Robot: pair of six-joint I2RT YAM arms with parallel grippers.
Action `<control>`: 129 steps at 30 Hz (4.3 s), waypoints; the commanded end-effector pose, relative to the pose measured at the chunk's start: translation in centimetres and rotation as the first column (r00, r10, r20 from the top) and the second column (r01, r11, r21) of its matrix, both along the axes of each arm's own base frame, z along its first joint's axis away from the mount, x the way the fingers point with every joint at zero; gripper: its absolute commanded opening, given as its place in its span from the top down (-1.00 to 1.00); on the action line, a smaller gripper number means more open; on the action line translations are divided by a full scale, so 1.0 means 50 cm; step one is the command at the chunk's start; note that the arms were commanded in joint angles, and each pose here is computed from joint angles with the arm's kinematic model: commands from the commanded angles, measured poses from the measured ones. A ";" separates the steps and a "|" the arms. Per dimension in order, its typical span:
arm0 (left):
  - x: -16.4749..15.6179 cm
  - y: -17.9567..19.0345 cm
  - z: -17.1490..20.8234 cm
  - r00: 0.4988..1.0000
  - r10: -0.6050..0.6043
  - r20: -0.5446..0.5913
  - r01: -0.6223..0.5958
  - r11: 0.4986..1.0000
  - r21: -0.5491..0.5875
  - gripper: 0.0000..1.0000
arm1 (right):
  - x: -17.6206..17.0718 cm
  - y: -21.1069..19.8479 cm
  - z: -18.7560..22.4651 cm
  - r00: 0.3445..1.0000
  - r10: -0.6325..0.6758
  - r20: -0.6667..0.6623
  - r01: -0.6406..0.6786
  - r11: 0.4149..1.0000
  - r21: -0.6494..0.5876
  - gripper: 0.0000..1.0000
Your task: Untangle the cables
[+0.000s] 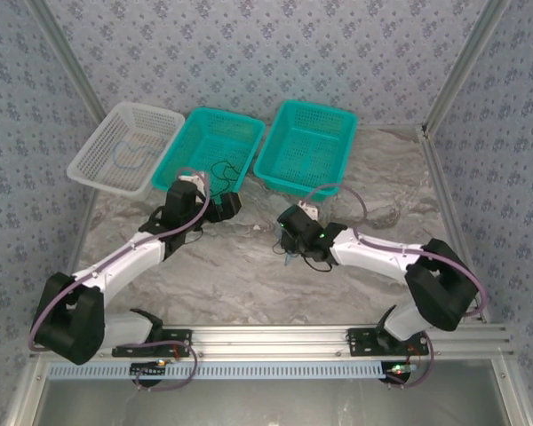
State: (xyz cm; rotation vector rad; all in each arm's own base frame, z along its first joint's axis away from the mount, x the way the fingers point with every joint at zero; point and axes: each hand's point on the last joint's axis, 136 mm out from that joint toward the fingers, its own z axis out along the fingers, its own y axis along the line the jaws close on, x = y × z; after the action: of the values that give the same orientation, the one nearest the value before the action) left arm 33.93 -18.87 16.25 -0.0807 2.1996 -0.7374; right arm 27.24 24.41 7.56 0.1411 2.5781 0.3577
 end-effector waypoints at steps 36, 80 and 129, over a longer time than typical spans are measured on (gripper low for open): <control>-0.123 -0.272 0.080 0.620 -0.642 0.450 0.632 0.749 0.199 -0.98 | 0.006 0.026 0.232 0.724 0.624 0.293 -0.664 0.746 0.054 1.00; -0.082 -0.371 -0.205 0.796 -0.601 0.072 0.593 0.798 0.107 -0.21 | 0.016 -0.026 0.361 0.681 0.448 0.579 -0.575 0.817 0.044 1.00; -0.107 -0.271 -0.127 0.914 -0.405 0.019 0.399 0.907 0.132 -0.51 | 0.123 -0.155 0.599 0.621 0.157 0.768 -0.306 0.951 0.054 1.00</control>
State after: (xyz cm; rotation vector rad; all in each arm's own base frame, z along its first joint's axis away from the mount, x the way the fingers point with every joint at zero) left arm 27.99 -33.11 7.53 0.5396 2.2889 -0.8023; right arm 32.99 17.14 35.45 -0.2843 1.7316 0.6038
